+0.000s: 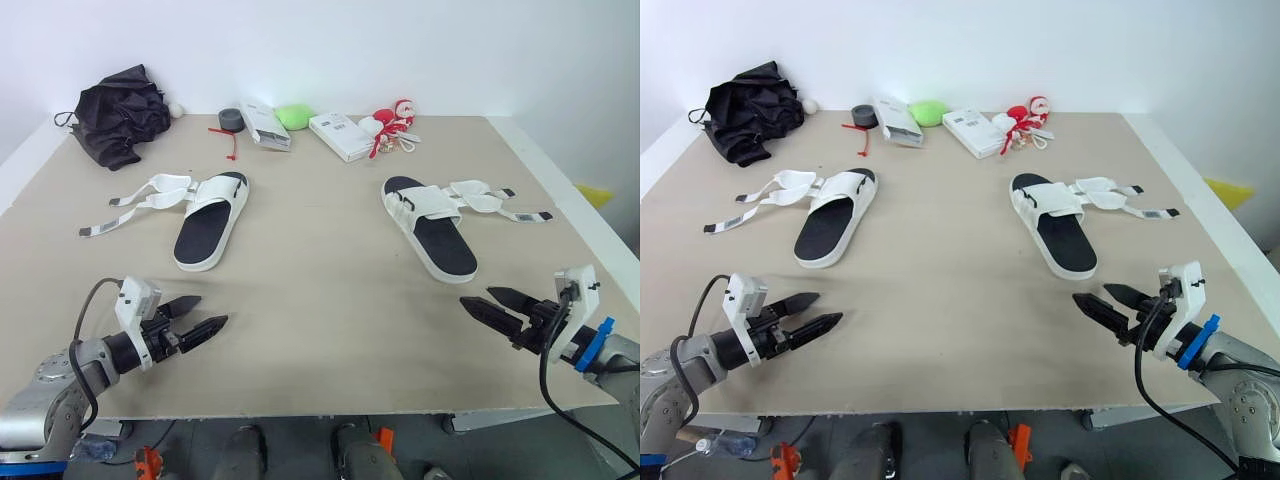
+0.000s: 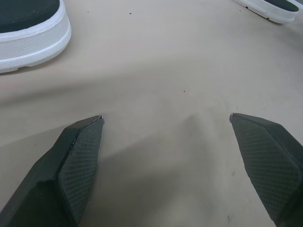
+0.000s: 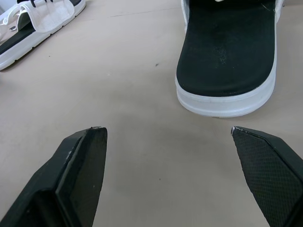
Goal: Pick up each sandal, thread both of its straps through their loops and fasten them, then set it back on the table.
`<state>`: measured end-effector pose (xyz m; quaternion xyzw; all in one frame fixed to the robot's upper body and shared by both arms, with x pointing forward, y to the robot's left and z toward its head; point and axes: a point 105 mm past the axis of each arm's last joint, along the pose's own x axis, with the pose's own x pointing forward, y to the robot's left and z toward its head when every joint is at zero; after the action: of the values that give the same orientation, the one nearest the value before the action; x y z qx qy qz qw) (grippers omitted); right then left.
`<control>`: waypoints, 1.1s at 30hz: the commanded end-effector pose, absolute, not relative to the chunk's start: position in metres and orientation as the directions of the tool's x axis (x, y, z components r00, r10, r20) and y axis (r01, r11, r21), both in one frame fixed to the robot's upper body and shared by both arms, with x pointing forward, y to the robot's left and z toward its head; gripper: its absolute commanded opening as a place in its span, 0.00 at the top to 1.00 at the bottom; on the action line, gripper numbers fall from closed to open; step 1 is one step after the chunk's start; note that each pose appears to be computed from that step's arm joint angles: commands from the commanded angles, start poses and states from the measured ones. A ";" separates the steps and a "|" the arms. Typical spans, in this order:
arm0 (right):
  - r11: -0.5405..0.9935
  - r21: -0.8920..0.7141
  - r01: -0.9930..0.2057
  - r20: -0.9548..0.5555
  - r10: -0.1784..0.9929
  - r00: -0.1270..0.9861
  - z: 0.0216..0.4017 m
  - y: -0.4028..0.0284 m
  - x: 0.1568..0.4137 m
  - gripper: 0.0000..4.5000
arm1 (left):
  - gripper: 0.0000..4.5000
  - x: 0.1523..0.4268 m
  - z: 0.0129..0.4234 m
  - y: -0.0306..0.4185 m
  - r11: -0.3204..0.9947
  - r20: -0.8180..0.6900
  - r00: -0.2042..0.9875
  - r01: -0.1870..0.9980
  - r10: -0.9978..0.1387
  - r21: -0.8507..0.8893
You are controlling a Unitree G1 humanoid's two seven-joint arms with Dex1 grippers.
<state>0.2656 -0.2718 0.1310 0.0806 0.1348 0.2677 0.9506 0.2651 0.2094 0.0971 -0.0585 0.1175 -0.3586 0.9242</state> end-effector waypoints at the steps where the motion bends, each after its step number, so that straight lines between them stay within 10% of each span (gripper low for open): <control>1: 0.847 0.198 -0.493 -0.190 0.526 0.829 0.139 -0.274 0.268 0.00 | 0.02 0.267 0.108 0.215 0.742 -0.134 0.731 0.647 -0.669 -0.175; 22: 0.840 0.162 -0.519 -0.155 0.541 0.827 0.155 -0.265 0.274 0.00 | 0.02 0.263 0.138 0.184 0.590 -0.075 0.588 0.785 -0.806 -0.189; 33: 0.930 0.065 -0.363 -0.113 0.368 0.923 0.180 -0.237 0.358 0.00 | 0.02 0.295 0.179 0.136 0.473 0.021 0.479 0.872 -0.878 -0.129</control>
<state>0.3525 -0.2348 0.1730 0.0322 0.0750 0.1996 0.9765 0.2930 0.1408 0.1699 -0.0678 0.0473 -0.5021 0.8609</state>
